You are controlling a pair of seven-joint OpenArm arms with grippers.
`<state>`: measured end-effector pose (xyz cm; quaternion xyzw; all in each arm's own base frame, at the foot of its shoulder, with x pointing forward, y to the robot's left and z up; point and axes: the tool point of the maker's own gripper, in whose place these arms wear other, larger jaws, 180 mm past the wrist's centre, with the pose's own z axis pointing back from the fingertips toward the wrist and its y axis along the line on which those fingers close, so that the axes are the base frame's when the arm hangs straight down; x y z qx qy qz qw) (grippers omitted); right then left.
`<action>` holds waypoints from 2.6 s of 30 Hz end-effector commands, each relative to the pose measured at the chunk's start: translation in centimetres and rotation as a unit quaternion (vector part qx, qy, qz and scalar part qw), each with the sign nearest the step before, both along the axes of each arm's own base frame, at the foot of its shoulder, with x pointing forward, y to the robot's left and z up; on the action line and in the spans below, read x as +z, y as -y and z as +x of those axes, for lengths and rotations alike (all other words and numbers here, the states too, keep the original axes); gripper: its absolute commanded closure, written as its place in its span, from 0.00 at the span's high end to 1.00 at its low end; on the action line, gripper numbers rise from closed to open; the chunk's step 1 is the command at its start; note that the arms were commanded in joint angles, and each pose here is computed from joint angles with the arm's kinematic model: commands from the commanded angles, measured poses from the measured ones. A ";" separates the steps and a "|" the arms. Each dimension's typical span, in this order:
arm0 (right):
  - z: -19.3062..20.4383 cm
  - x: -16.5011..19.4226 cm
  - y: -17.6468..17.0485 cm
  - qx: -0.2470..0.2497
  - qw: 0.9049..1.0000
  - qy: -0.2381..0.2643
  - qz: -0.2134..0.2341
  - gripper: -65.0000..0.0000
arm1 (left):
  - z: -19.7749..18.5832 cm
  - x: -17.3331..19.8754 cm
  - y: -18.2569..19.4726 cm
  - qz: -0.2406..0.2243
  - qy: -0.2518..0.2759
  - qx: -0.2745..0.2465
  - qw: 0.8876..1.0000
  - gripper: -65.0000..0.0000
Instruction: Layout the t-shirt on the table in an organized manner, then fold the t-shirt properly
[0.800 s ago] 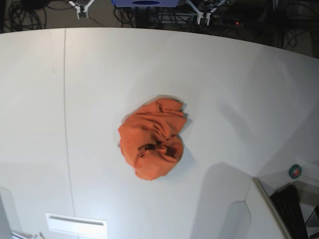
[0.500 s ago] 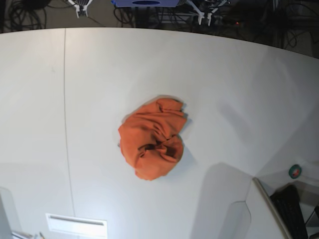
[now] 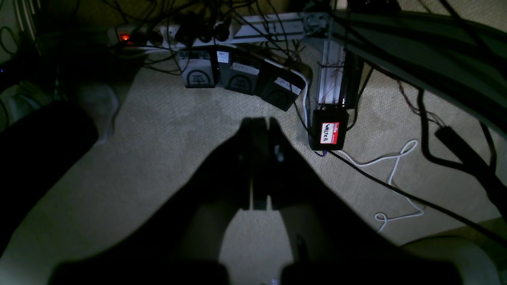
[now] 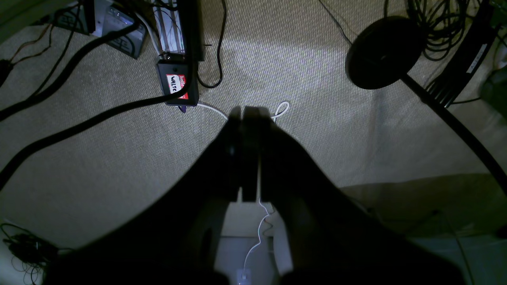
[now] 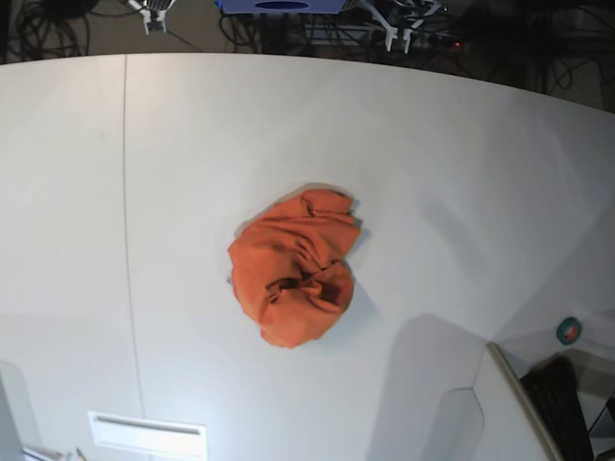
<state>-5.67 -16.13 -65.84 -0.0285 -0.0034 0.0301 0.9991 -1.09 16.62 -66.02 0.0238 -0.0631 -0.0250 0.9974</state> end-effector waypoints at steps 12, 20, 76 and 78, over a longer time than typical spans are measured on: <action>-4.7 2.9 2.5 0.017 0.999 0.030 -0.015 0.00 | -3.9 2.5 -2.6 0.016 0.058 -0.020 0.998 0.00; -5.1 9.6 2.6 -0.016 0.998 0.060 -0.032 0.00 | -3.6 8.8 -5.0 0.027 0.144 -0.070 0.987 0.00; 13.2 23.0 2.4 -0.024 0.982 0.181 -0.047 0.00 | 9.5 23.8 -2.9 -0.063 0.384 -0.008 0.921 0.00; 12.6 23.0 2.3 -0.022 0.981 0.184 -0.047 0.00 | 8.8 23.5 -3.1 -0.061 0.375 -0.008 0.925 0.00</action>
